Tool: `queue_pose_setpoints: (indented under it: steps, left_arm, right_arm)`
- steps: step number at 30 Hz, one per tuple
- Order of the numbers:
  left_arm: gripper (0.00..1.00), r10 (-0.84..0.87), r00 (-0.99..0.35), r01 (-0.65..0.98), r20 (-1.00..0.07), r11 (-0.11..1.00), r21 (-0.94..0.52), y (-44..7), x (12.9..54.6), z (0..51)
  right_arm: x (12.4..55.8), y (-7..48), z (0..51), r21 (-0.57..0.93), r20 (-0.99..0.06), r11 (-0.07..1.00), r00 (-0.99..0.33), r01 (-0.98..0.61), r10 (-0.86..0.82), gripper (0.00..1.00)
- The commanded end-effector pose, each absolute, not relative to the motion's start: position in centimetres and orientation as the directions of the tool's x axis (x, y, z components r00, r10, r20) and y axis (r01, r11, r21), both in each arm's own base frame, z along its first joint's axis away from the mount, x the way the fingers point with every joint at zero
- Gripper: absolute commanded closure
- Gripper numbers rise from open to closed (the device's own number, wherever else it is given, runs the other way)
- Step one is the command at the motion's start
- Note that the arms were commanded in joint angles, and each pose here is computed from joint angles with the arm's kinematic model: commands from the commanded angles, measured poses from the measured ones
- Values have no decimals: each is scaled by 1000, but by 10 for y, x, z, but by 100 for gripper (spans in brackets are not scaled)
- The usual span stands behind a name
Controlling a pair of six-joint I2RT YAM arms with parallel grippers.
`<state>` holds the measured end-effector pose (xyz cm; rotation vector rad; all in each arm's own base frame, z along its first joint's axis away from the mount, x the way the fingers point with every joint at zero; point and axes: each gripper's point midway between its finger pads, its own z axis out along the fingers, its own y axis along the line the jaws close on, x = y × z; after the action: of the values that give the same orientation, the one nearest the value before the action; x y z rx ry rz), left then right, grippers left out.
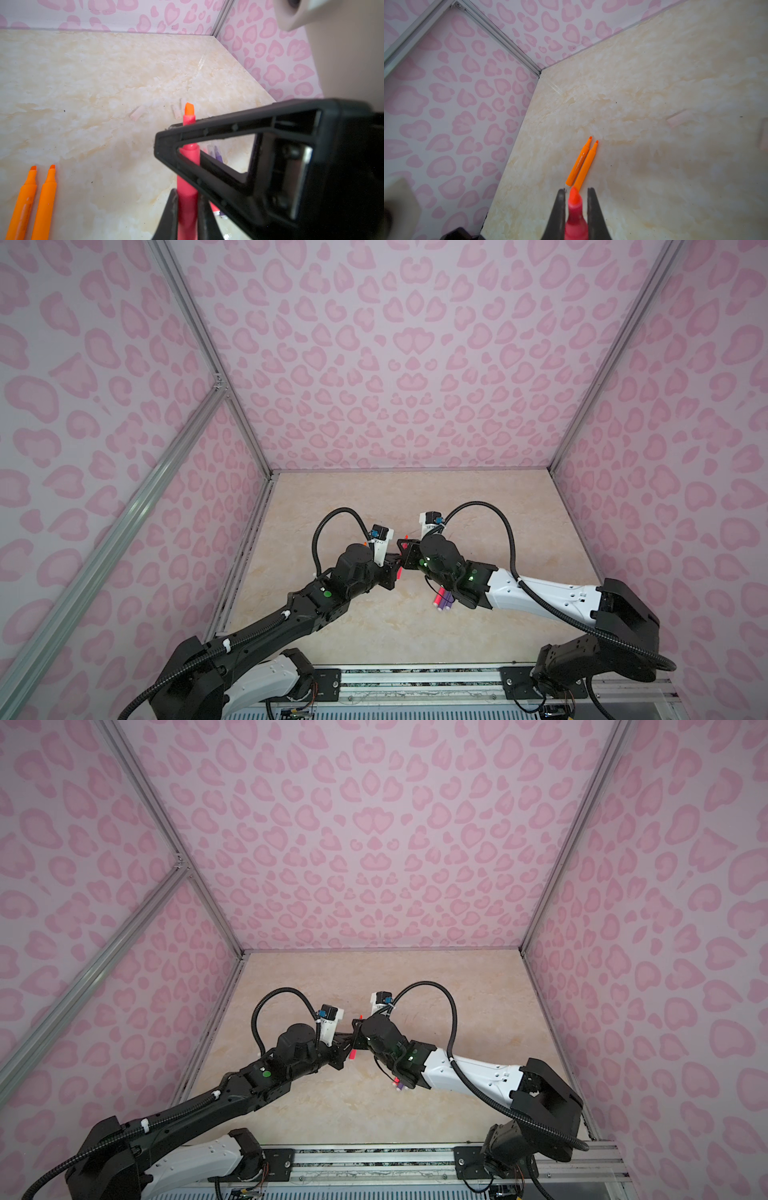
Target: Insert the pens into the pen caps
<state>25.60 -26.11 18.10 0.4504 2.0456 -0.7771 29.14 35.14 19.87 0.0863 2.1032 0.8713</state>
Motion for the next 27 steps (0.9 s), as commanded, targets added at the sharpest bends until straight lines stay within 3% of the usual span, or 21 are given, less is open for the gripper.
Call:
queue_pose_setpoints:
  steps: [1,7,23,27]
  left_arm:
    - [89,8,-527,591,-850,722,-360,-266,258,191]
    - [74,13,-537,586,-843,725,-362,-268,259,187]
    - [77,-8,-518,577,-855,735,-356,-261,259,193]
    - [71,-13,-514,574,-857,738,-356,-259,259,194]
  right_arm:
    - [289,357,204,644,-662,725,-653,-244,368,100]
    - [281,363,207,662,-652,704,-660,-257,373,100]
    - [274,371,201,632,-667,732,-661,-256,344,100]
    - [274,370,200,620,-674,744,-655,-249,342,100]
